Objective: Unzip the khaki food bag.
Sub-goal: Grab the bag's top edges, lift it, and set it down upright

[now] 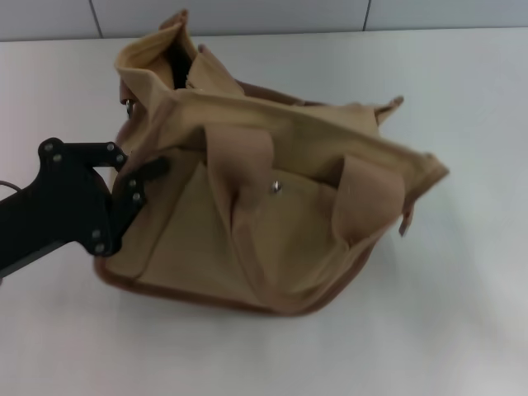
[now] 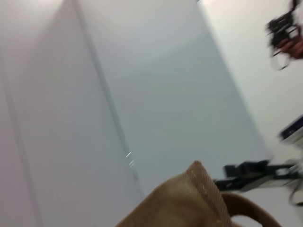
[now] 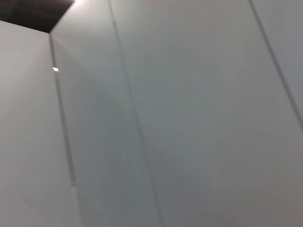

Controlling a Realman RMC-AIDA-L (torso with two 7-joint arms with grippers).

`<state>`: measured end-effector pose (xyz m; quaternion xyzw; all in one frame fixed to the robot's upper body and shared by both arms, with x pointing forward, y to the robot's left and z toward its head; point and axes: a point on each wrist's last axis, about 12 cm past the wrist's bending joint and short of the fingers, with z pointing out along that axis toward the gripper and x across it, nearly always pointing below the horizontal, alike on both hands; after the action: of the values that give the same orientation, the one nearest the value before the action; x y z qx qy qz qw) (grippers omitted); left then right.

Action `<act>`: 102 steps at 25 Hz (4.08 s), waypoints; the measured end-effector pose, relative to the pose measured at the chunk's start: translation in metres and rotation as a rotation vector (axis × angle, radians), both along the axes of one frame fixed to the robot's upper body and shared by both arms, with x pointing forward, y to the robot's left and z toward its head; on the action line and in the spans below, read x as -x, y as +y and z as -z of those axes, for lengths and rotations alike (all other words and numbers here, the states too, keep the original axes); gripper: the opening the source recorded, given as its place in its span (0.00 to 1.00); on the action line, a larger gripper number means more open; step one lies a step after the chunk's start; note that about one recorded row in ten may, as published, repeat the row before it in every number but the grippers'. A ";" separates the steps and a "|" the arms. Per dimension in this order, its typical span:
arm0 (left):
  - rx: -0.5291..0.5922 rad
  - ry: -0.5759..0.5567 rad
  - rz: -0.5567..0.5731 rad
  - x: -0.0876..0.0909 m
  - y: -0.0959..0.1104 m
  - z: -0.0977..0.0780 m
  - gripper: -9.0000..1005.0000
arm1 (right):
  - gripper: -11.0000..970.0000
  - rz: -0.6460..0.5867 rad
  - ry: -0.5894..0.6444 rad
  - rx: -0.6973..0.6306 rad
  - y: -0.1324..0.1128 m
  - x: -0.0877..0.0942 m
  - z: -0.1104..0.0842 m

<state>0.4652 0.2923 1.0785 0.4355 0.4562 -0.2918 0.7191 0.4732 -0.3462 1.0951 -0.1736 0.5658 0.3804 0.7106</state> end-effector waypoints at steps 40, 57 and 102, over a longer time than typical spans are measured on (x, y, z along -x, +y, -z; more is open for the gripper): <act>-0.113 -0.170 0.291 -0.026 -0.026 -0.047 0.07 | 0.85 -0.390 -0.414 0.202 0.123 -0.060 -0.033; -0.095 -0.196 0.278 -0.031 -0.030 -0.050 0.07 | 0.85 -0.426 -0.152 0.295 0.070 -0.043 -0.058; -0.083 -0.219 0.300 -0.038 -0.040 -0.056 0.07 | 0.64 -0.820 0.027 0.573 0.126 -0.061 -0.081</act>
<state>0.5037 0.2521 1.1346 0.5573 0.3165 -0.3275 0.6942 0.5340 -0.2202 1.1762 -0.5649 0.5419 0.4600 0.4190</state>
